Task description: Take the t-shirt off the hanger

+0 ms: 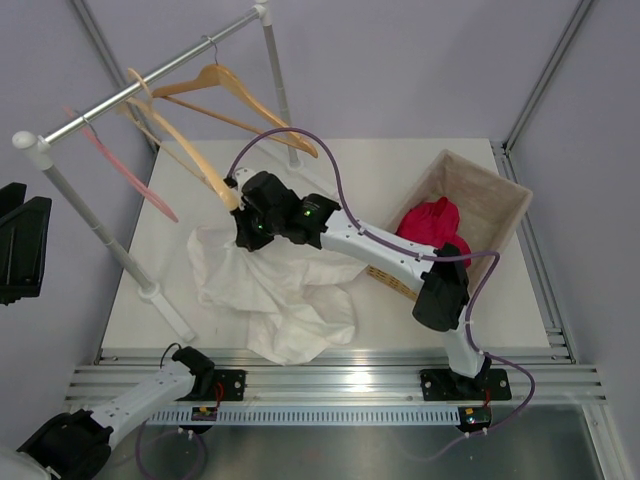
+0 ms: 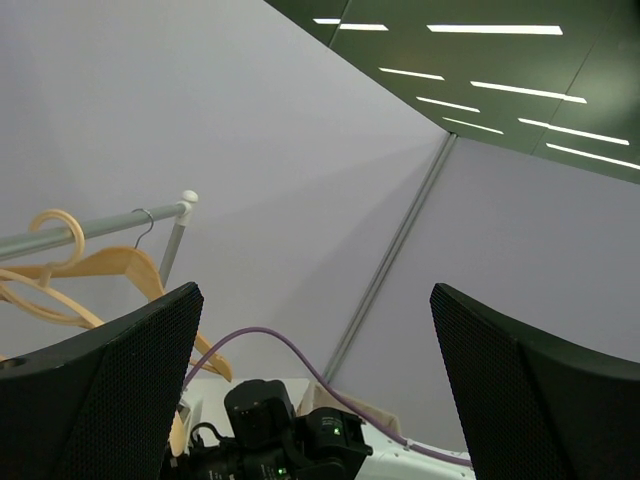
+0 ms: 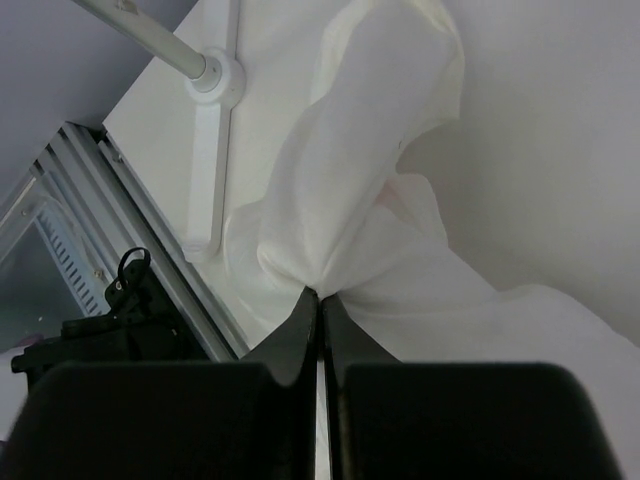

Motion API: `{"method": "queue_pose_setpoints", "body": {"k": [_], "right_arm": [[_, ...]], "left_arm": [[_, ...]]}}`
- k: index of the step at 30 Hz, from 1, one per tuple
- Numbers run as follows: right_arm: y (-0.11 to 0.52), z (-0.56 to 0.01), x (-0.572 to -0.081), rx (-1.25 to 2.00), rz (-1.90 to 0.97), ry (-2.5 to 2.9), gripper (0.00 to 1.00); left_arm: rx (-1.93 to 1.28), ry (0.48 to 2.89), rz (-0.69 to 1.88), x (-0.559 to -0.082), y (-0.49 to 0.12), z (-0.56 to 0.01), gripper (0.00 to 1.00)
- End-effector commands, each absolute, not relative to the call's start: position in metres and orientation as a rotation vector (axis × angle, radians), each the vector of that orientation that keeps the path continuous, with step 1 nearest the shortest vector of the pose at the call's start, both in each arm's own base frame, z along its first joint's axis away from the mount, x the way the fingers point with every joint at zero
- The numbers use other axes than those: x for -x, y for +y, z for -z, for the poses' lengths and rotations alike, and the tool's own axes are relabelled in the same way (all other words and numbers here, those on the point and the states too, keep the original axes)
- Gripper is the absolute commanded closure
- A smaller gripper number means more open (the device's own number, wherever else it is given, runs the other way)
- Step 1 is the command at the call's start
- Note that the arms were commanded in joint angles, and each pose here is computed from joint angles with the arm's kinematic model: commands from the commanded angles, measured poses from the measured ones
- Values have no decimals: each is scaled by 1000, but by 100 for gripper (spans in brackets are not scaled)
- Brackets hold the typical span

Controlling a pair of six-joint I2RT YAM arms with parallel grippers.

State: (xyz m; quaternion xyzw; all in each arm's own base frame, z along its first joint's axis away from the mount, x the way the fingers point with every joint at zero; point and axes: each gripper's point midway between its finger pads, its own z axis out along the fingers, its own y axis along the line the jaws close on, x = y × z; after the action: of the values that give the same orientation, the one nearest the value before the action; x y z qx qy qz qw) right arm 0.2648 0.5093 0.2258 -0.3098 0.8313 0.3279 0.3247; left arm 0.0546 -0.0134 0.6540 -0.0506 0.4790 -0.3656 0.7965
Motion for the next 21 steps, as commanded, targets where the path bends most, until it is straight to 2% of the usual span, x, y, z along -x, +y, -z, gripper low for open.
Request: {"method": "queue_pose_setpoints", "body": {"k": [1, 8, 11, 13, 19, 21], "right_arm": [[511, -241, -275, 736, -849, 2115, 100], [459, -219, -300, 536, -588, 2123, 100], [451, -206, -305, 545, -552, 2149, 100], [458, -194, -302, 580, -580, 2172, 100], [510, -166, -260, 697, -943, 2245, 100], [521, -158, -252, 729, -938, 2258, 100]], "left_arm": [[106, 988, 759, -58, -11, -668, 1], [97, 999, 756, -59, -13, -664, 1], [95, 1003, 761, -60, -15, -663, 1], [93, 1002, 765, -59, -15, -664, 1], [89, 1009, 762, -60, -16, -662, 1], [85, 1014, 755, -59, -15, -660, 1]]}}
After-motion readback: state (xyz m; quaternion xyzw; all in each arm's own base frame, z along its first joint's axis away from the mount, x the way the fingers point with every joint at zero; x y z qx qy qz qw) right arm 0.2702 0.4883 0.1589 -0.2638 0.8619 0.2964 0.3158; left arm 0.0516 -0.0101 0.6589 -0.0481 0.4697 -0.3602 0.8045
